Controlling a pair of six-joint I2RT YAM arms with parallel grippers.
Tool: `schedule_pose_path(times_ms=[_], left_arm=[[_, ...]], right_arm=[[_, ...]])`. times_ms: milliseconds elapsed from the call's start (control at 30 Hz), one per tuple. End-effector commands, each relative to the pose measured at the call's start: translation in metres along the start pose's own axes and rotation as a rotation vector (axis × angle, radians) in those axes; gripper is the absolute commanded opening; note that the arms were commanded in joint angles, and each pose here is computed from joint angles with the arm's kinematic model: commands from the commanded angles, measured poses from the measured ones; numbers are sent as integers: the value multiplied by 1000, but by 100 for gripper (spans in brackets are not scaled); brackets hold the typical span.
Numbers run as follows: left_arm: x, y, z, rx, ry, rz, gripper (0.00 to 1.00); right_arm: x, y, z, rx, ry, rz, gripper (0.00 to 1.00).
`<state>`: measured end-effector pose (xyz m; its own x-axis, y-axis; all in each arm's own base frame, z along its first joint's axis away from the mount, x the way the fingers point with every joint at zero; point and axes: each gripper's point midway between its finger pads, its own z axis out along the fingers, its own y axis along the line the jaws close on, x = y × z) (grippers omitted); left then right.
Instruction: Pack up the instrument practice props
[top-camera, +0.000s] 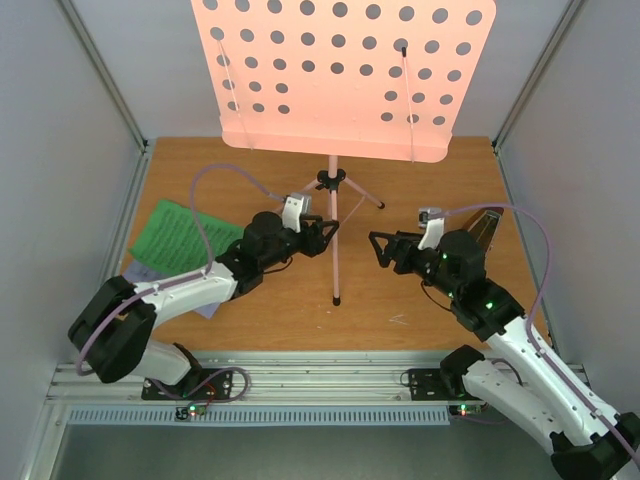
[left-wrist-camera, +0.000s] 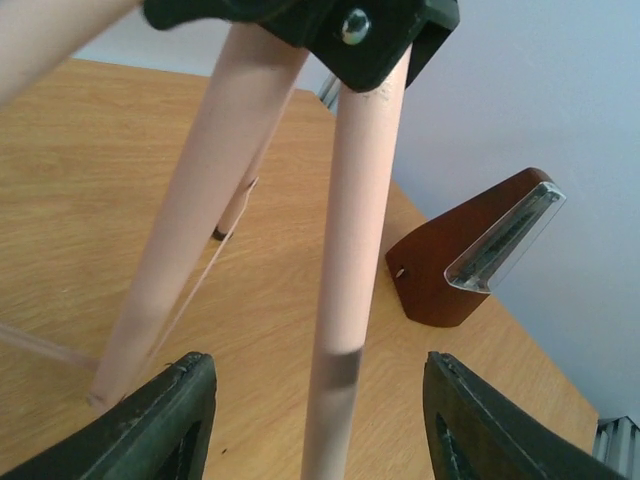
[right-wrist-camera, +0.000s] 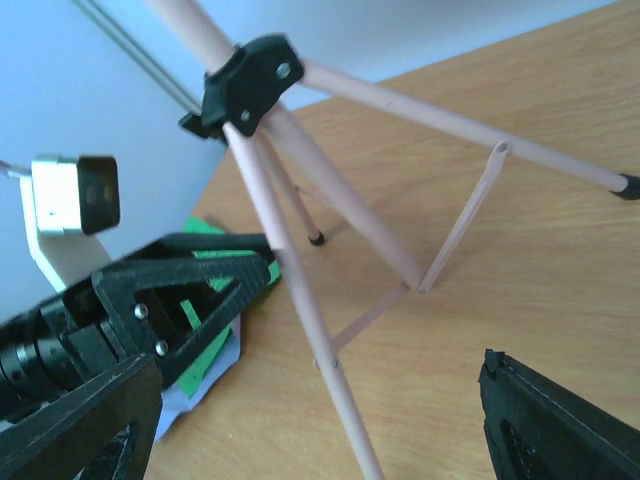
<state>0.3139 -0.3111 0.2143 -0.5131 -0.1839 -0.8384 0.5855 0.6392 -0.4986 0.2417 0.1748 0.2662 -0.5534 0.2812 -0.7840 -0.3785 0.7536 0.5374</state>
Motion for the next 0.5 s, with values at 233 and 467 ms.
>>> schedule_pose_path(times_ms=[233,467], left_arm=[[-20,-34,32,123,-74,-32,44],[-10,-35,31,120,-39,-11,10]], right_arm=[[-8,-23,-3,15,-38,79,88],[-8,-32,1,-3,-30,130,87]])
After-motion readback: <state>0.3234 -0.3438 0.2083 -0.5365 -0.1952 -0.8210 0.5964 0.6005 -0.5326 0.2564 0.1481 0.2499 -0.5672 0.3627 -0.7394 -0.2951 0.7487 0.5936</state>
